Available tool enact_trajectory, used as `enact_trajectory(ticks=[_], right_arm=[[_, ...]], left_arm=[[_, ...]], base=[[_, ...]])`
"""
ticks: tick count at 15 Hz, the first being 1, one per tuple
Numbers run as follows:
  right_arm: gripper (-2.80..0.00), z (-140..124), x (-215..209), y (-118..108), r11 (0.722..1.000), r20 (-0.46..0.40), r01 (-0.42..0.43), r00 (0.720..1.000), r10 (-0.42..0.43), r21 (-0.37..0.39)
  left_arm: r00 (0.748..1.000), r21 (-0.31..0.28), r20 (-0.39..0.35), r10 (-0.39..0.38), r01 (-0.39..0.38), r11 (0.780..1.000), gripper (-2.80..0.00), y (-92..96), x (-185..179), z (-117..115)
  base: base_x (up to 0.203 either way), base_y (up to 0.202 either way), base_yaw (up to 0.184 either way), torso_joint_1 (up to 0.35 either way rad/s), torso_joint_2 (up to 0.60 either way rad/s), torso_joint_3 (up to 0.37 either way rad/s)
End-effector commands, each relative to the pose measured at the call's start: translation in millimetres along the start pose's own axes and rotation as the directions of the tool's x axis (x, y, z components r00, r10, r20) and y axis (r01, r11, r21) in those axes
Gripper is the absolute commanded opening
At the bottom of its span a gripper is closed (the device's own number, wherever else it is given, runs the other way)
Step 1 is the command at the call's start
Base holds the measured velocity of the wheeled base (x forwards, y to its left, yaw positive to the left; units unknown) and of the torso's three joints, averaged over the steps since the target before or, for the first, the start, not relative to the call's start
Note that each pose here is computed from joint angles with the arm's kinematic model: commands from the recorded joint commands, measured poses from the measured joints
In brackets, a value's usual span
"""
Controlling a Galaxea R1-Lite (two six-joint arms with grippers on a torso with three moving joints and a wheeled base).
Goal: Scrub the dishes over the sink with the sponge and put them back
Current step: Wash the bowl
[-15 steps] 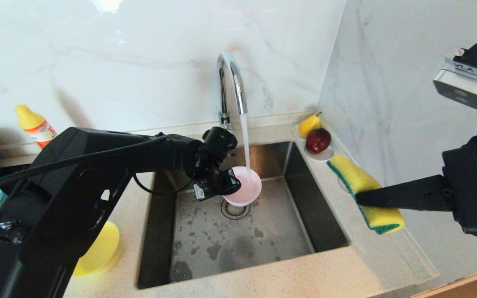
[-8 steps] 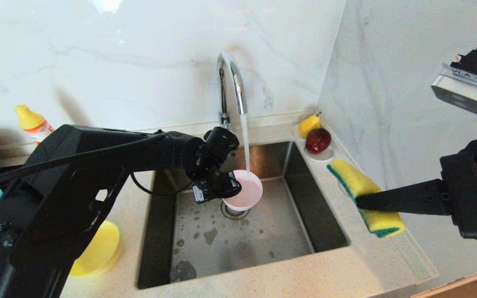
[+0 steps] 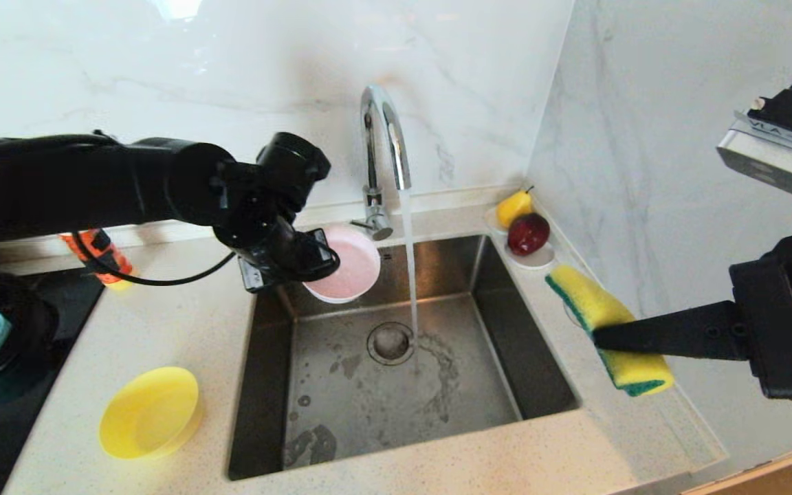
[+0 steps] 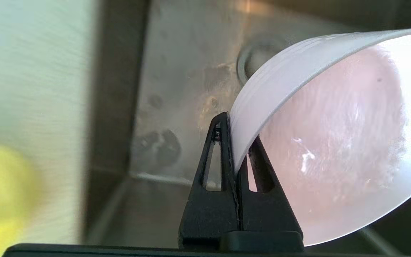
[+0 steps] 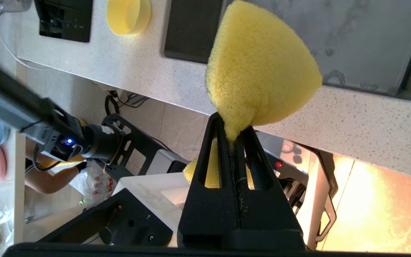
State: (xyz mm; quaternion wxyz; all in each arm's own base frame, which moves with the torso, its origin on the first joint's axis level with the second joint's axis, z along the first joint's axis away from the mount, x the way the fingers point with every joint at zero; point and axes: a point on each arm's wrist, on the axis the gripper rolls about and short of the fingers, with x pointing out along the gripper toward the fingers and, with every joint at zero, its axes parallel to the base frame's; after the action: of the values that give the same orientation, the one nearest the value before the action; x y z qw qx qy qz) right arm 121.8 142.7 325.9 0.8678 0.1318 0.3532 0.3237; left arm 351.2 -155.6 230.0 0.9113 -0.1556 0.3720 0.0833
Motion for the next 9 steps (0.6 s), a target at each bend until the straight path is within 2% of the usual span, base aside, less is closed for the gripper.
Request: enact_trajectory(ticks=[1,2,3,5,9], right_arm=[[-2.8,-1.5,0.8,-1.0,1.0,-0.008,0.006,1.0,-0.006,0.004],[-2.8,-2.6,1.5,-1.9,1.0,-0.012,0.01,1.0,-0.01,0.004],[-2.8,-2.9,2.4,-2.3,1.0,-0.014,0.014,1.0,-0.014,0.006],[-2.8,-4.3,3.0,-2.9,1.0,-0.02,0.015,1.0,-0.015,0.009],[-2.8,-6.0,6.3,-4.0,1.0,-0.034,0.022,0.999,-0.022,0.006]], left_arm=[[0.991,-0.037,0.124,-0.046,0.051,0.998,-2.8,24.5,-61.7,17.9],[0.981,-0.019,0.185,-0.054,0.058,0.998,-2.8,31.3,-77.6,22.7],[0.961,-0.003,0.27,-0.064,0.068,0.998,-2.8,36.2,-90.9,29.9],[0.906,0.027,0.416,-0.084,0.08,0.996,-2.8,43.4,-108.2,42.6],[0.804,0.053,0.581,-0.13,0.123,0.991,-2.8,48.4,-115.8,52.9]], base=[[0.0,0.0,0.0,0.0,0.0,0.0],[0.0,0.0,0.0,0.0,0.0,0.0],[0.0,0.0,0.0,0.0,0.0,0.0],[0.0,0.0,0.0,0.0,0.0,0.0],[0.0,0.0,0.0,0.0,0.0,0.0]])
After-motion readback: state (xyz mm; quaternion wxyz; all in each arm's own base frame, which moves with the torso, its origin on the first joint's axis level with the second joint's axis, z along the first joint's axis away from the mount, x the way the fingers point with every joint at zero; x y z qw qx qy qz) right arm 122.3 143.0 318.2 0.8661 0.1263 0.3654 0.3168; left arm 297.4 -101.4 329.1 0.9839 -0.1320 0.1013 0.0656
